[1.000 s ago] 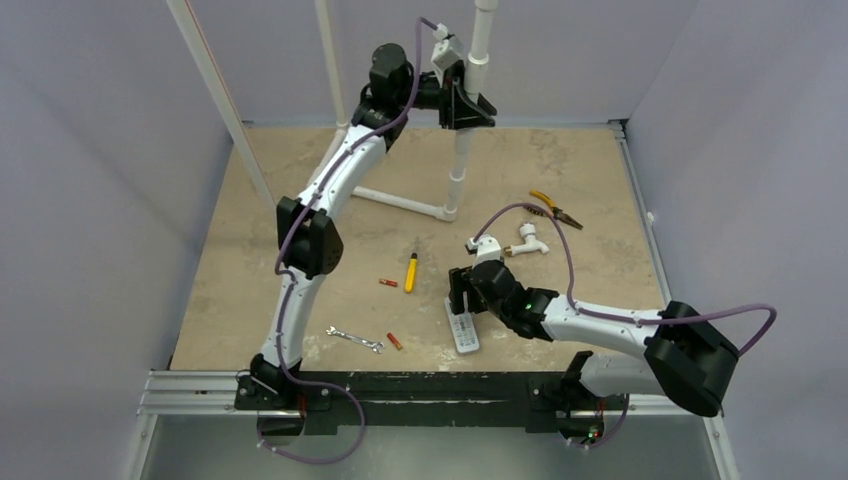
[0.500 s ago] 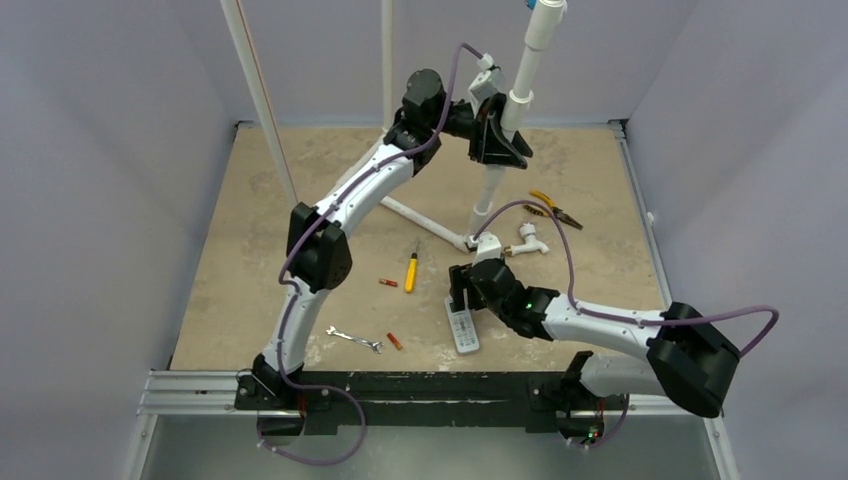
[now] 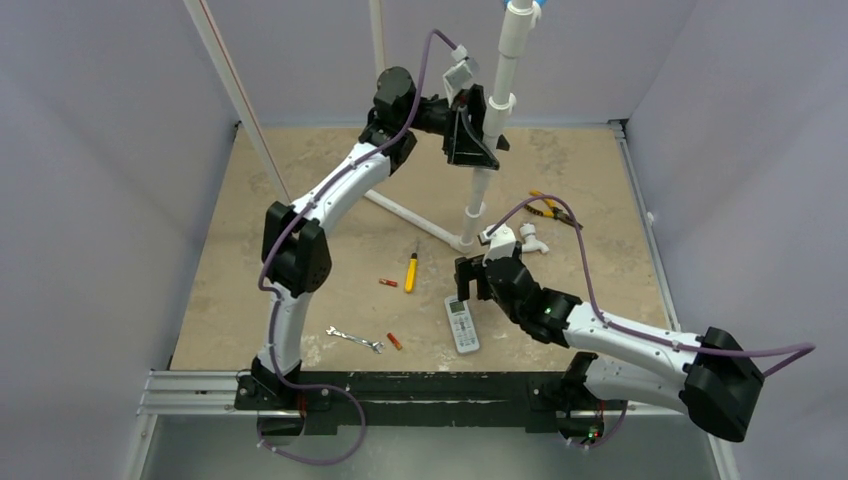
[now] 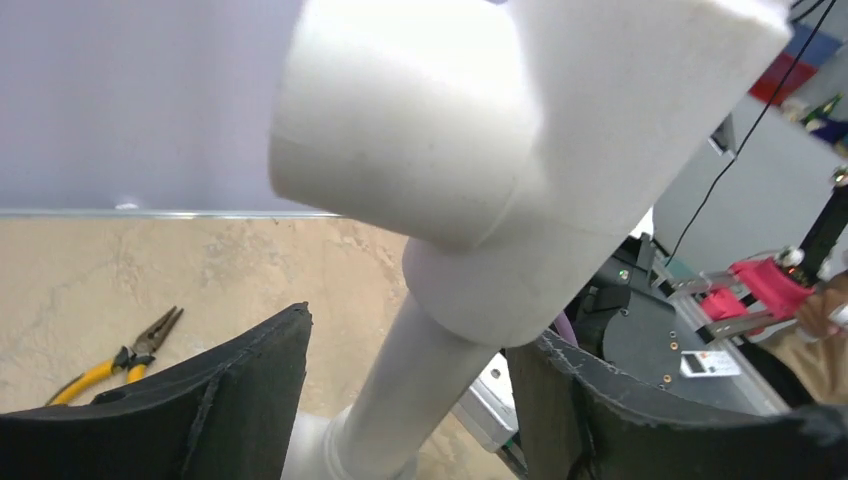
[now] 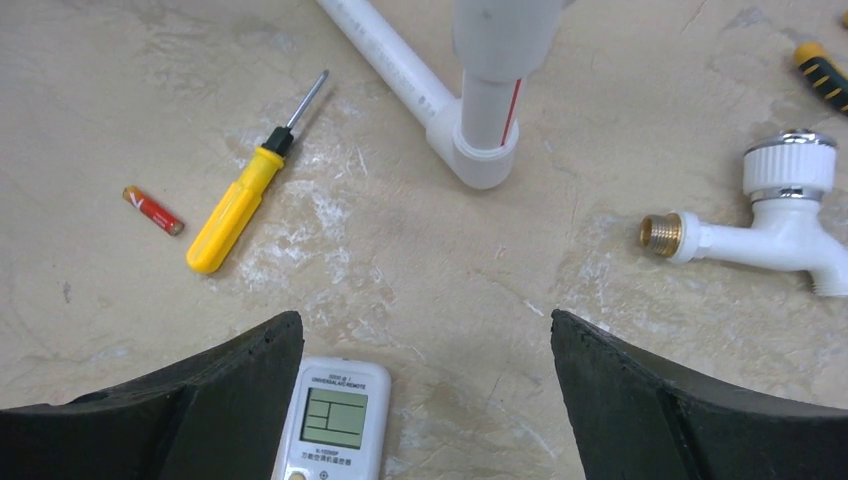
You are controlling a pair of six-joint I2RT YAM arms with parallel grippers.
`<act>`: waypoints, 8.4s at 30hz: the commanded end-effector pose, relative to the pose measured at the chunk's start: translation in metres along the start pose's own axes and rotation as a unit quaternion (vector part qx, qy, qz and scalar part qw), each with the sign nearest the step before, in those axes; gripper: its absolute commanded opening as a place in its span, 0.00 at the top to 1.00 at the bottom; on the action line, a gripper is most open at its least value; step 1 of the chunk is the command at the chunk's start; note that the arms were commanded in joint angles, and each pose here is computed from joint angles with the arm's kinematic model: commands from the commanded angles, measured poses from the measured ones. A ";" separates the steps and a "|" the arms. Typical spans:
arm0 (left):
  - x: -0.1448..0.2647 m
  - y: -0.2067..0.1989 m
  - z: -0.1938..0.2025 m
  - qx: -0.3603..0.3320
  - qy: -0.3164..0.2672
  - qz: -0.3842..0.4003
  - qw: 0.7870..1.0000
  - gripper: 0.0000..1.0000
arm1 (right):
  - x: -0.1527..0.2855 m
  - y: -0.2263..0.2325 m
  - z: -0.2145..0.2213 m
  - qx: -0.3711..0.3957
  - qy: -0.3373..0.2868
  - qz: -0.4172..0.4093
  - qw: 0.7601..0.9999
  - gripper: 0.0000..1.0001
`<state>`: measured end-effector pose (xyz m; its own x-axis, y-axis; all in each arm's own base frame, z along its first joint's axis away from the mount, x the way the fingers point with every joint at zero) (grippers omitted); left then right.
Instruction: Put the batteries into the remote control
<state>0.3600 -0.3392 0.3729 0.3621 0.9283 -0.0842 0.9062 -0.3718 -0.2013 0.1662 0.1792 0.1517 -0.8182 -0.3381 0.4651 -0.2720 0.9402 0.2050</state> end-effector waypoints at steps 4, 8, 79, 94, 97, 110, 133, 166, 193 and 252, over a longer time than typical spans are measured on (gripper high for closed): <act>0.023 -0.025 -0.035 0.009 -0.043 -0.035 0.998 0.03 | 0.001 0.000 -0.031 0.021 -0.088 0.019 0.996 0.04; 0.036 -0.045 -0.042 -0.004 -0.063 -0.065 0.996 0.00 | -0.003 -0.001 -0.043 0.038 -0.121 0.035 0.991 0.02; 0.303 -0.104 -0.007 -0.144 -0.143 -0.786 0.585 0.87 | -0.076 -0.037 -0.173 0.065 -0.287 0.094 0.951 1.00; 0.296 -0.044 0.001 -0.065 -0.157 -0.698 0.696 1.00 | -0.058 -0.098 -0.182 0.022 -0.299 0.199 0.933 1.00; 0.295 -0.047 0.005 -0.056 -0.160 -0.699 0.695 1.00 | -0.064 -0.107 -0.184 0.013 -0.287 0.211 0.934 1.00; 0.282 -0.088 -0.004 -0.006 -0.180 -0.716 0.675 0.23 | -0.043 -0.095 -0.185 -0.011 -0.244 0.162 0.956 0.53; 0.231 -0.218 0.075 0.088 -0.166 -0.730 0.657 0.00 | 0.010 -0.029 -0.087 -0.037 -0.123 0.044 0.991 0.26; 0.163 -0.220 0.207 0.225 -0.163 -0.571 0.772 0.01 | 0.034 0.002 0.092 -0.134 0.210 -0.080 0.965 0.34; 0.157 -0.209 0.208 0.234 -0.165 -0.548 0.786 0.04 | 0.023 0.018 0.135 -0.023 0.311 -0.014 0.950 0.68; 0.092 -0.188 0.169 0.442 -0.113 -0.476 0.752 0.26 | 0.024 0.116 -0.059 0.121 -0.059 -0.232 0.963 1.00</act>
<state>0.1815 -0.1777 0.2212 -0.4704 0.7711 0.4292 0.1342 0.5432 -0.8288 0.1415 0.2694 0.2085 -0.6184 -0.6973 0.3624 -0.7133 0.6916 0.1135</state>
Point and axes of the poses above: each gripper's point midway between its finger pads, its own x axis back along the fingers, its own y axis along the line the jaws close on, z = x × y, the point moved 9 cm from there along x, back along the fingers, and after that the axes turned 7 degrees about -x, right-handed, at the moved point
